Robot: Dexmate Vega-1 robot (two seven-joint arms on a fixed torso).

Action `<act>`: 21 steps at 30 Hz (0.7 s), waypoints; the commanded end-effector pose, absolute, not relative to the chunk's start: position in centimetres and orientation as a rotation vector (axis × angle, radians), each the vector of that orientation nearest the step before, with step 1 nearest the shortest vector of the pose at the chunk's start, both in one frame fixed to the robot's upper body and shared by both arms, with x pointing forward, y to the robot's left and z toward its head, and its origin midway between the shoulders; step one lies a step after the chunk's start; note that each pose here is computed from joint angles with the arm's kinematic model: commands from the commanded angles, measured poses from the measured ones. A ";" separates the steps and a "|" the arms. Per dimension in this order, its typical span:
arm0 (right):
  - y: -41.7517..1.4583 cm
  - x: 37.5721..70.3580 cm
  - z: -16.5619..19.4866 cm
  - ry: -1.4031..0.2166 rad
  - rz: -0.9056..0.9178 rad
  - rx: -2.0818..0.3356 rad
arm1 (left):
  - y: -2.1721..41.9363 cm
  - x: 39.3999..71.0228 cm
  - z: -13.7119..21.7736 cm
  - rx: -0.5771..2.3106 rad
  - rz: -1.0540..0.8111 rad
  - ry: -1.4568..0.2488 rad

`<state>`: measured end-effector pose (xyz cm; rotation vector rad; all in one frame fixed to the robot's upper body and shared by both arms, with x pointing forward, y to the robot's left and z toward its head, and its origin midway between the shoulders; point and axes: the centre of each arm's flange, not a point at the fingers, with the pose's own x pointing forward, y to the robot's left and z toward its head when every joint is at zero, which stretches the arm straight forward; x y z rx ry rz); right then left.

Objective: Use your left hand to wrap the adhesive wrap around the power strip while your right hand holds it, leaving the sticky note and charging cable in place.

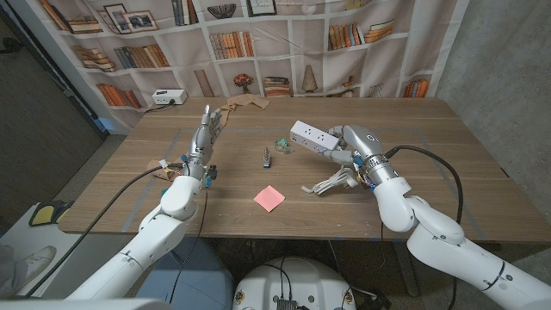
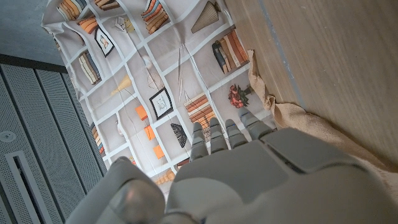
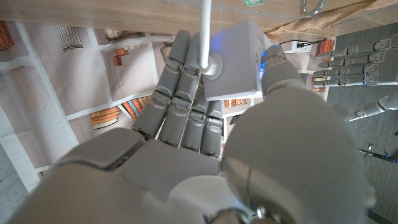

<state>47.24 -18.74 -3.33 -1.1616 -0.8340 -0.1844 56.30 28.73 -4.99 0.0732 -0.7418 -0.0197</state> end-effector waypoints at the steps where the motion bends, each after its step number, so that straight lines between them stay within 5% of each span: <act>1: -19.4 47.3 -3.2 -0.821 -0.190 -1.153 | 28.6 54.8 -4.5 0.117 0.002 -0.770; 21: -20.1 47.4 -2.6 -0.820 -0.214 -1.151 | 29.0 53.8 -3.3 0.220 0.041 -0.809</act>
